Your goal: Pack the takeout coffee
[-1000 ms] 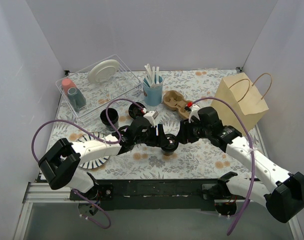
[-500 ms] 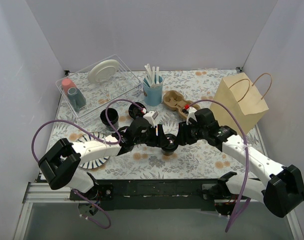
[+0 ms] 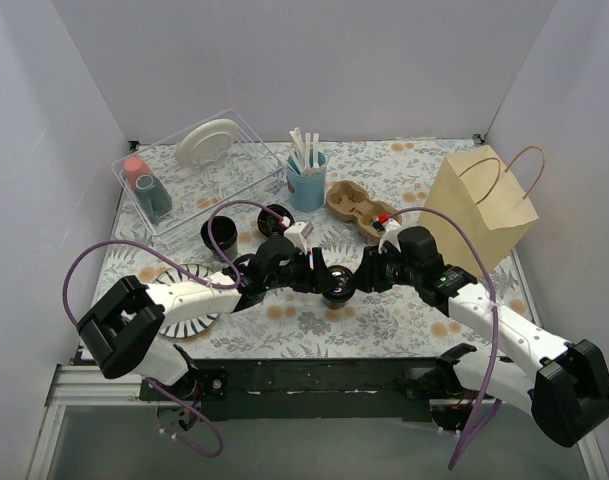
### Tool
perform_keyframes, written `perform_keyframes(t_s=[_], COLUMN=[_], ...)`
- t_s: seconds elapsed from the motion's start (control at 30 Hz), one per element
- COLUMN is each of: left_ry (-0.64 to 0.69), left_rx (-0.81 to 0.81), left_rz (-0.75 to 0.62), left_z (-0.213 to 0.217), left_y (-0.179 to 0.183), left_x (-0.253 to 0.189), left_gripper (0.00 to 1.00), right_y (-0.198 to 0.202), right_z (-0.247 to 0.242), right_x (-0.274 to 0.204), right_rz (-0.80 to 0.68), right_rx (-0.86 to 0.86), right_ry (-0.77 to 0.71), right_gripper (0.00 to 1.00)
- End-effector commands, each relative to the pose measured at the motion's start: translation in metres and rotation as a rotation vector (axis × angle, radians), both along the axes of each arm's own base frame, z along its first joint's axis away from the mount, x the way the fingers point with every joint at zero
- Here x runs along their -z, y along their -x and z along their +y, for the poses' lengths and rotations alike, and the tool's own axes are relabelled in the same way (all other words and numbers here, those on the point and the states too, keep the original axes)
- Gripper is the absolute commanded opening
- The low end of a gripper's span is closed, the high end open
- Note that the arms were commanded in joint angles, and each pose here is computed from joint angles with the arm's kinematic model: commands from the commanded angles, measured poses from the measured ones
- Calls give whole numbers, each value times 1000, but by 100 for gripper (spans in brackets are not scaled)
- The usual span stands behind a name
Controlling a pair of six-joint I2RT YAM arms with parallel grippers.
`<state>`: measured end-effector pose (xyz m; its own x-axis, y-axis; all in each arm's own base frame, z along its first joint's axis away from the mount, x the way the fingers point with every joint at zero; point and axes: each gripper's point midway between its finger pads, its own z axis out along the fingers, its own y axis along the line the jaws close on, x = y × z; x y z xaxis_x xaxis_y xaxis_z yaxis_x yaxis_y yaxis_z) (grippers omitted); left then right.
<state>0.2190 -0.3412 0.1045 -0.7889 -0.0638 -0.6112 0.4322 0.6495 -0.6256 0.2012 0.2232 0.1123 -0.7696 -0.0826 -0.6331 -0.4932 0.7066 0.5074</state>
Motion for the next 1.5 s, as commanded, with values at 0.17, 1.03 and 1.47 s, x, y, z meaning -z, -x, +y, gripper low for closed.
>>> perform_keyframes(t_s=[0.17, 1.03, 1.47], left_ry=[-224, -273, -271], left_rx=[19, 111, 106], left_rz=[128, 158, 203], left_z=[40, 36, 36], left_y=[25, 19, 25], left_x=[68, 74, 89], left_gripper=[49, 50, 50], right_y=[11, -14, 13], right_z=[-7, -22, -26], right_x=[-2, -14, 38], right_rz=[45, 53, 174], right_rx=[4, 34, 30], right_ry=[6, 11, 7], right_gripper=[42, 38, 28])
